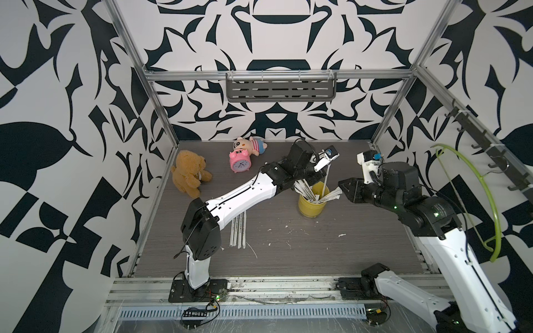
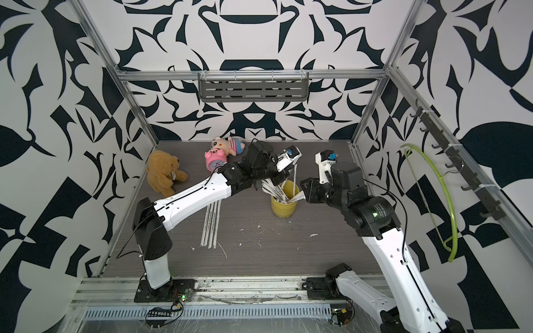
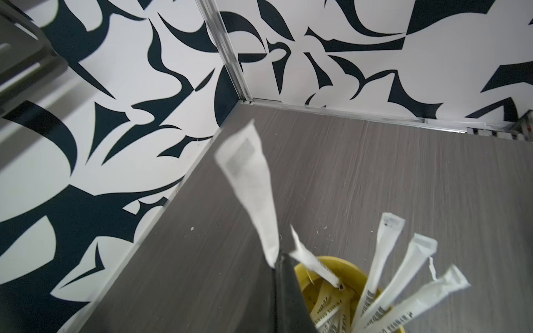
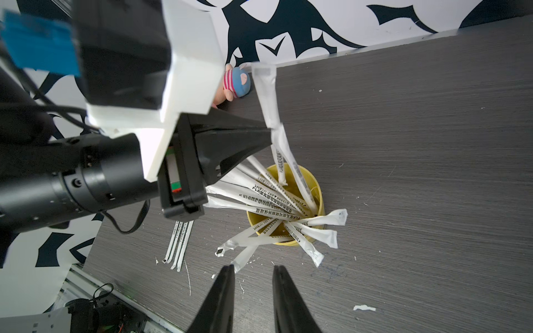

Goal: Take the straws out of the storage container
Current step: Pick up the straw from the container.

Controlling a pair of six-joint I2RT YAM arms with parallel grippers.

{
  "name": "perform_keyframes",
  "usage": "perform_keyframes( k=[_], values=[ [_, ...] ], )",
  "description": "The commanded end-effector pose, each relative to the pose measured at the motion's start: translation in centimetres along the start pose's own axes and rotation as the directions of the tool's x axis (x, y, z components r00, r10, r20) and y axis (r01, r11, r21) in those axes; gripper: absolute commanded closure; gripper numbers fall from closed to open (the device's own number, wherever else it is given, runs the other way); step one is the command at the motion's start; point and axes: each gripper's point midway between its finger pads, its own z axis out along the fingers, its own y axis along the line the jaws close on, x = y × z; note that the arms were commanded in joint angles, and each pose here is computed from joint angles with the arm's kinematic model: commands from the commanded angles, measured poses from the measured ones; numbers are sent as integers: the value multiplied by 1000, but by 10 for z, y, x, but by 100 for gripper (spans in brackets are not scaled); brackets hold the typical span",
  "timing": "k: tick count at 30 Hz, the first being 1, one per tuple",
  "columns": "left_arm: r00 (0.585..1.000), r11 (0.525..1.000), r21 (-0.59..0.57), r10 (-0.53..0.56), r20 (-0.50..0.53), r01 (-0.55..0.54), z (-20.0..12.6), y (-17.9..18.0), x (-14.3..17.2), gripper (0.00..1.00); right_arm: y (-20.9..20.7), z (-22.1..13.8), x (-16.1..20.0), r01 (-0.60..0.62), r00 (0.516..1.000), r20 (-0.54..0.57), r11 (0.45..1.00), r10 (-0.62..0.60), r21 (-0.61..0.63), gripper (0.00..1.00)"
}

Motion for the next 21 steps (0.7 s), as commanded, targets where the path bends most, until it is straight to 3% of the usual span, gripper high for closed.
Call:
perform_keyframes(
  k=[1,4,7,11,21],
  values=[
    [998,1000,2,8,-58,-8,-12,-6,1,100,5,-5,-9,5,999,50,1000,-4,-22,72],
    [998,999,6,-39,44,39,-21,-1,-9,100,5,-5,-10,6,999,53,1000,-5,-24,72],
    [999,999,-8,-40,20,40,-21,3,-8,100,5,-4,-10,6,999,51,1000,-4,-25,72],
    [995,999,-28,-40,89,43,-32,8,-24,100,6,-5,-11,4,999,53,1000,-3,-25,72],
    [969,993,-110,-14,247,42,-91,27,-82,100,20,-1,-18,14,999,40,996,-11,-91,69]
  ],
)
